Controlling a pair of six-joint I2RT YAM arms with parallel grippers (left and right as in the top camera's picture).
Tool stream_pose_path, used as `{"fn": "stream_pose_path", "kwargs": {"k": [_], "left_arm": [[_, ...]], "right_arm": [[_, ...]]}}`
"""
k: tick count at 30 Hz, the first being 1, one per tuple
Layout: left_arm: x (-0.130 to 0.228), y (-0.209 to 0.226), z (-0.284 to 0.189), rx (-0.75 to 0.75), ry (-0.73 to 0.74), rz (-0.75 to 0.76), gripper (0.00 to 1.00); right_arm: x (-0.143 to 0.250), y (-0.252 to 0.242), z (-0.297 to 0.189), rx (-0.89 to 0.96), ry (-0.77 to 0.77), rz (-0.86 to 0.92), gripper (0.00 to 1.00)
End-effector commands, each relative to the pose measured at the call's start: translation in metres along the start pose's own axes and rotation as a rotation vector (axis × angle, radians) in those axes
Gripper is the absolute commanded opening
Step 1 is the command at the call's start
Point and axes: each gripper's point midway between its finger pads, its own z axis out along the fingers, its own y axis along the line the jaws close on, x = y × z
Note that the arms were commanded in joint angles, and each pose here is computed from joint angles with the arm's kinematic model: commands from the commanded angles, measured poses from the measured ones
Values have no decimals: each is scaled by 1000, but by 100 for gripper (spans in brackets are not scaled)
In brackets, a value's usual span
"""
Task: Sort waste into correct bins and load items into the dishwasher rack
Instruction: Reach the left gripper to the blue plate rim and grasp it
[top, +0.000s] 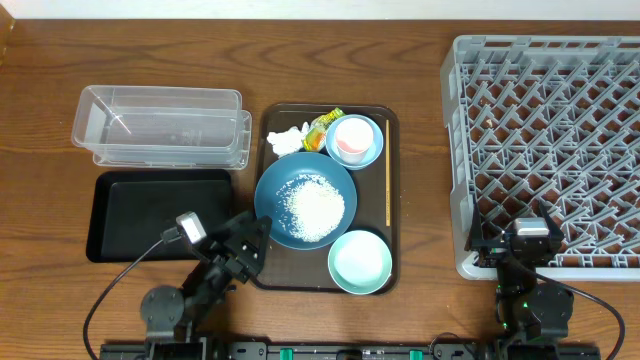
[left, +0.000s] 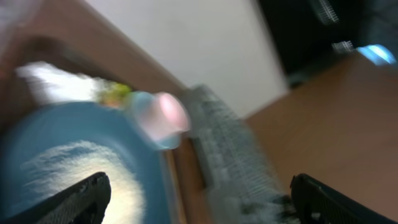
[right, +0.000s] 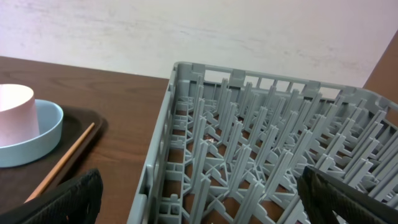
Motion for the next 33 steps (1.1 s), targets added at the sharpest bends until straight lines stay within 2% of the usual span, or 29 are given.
{"fn": "stream_pose_path", "kwargs": {"k": [1, 4, 7, 12, 17, 19, 22, 25, 28, 31, 33], "left_arm": [[7, -51, -6, 207, 91, -22, 95], [-4, -77, -11, 257, 70, 39, 95], [-12, -92, -13, 219, 85, 98, 95], [-24, -101, -7, 48, 193, 214, 95], [-39, -88, -6, -258, 414, 287, 95], [-44, -86, -9, -348, 520, 291, 95], [-49, -93, -7, -405, 610, 191, 95], [-50, -103, 5, -355, 661, 122, 95], [-45, -102, 15, -313, 712, 166, 95], [-32, -80, 16, -448, 777, 183, 95], [-23, -60, 13, -598, 814, 206, 95]], "right_arm": [[1, 0, 0, -3, 0, 11, 99], [1, 0, 0, -3, 0, 12, 99], [1, 0, 0, -3, 0, 11, 99], [1, 0, 0, -3, 0, 11, 99], [1, 0, 0, -3, 0, 11, 99], [1, 0, 0, -3, 0, 11, 99], [1, 0, 0, -3, 0, 11, 99], [1, 0, 0, -3, 0, 11, 99], [1, 0, 0, -3, 0, 11, 99], [1, 0, 0, -3, 0, 11, 99], [1, 0, 0, -3, 0, 11, 99]]}}
